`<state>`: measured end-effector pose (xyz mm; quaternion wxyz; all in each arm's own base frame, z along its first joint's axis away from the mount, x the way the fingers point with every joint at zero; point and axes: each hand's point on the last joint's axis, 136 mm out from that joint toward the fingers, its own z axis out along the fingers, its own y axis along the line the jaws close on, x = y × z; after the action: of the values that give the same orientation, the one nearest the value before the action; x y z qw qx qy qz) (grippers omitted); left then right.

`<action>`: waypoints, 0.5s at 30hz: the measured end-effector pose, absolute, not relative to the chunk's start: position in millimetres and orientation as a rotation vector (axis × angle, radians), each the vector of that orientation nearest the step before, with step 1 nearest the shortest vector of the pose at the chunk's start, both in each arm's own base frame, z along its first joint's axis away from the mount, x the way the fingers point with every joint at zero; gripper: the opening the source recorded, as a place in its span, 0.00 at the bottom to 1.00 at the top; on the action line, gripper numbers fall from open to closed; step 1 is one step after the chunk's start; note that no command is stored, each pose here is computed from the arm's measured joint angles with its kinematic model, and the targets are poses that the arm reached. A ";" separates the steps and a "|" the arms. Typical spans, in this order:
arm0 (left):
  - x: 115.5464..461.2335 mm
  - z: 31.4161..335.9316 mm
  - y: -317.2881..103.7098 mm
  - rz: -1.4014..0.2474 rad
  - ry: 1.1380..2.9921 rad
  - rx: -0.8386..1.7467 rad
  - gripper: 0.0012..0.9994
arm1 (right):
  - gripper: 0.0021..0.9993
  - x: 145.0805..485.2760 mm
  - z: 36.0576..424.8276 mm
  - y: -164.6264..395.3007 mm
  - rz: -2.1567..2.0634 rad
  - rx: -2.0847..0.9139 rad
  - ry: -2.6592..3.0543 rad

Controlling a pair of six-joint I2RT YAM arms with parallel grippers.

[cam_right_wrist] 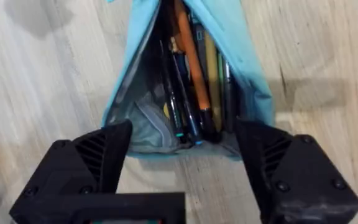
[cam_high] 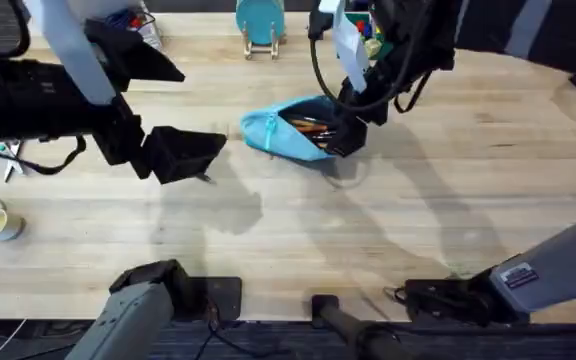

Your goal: Unzip the bag, pick up the pens from the table one at a time and place them inside, then zip the bag closed.

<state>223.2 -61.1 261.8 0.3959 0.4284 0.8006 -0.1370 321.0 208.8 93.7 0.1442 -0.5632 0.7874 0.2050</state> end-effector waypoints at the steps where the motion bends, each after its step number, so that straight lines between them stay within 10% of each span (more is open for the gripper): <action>1: 223.1 261.8 -61.1 -0.347 2.029 1.086 0.99 | 1.00 321.0 93.7 208.8 0.591 -1.623 2.269; 15: 223.2 261.8 -61.1 -0.347 2.029 1.086 0.99 | 1.00 321.2 94.1 209.1 0.595 -1.604 2.285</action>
<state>223.2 -61.1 261.8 0.3959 0.4283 0.8006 -0.1370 321.2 209.1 94.1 0.1429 -0.5562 0.7922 0.2064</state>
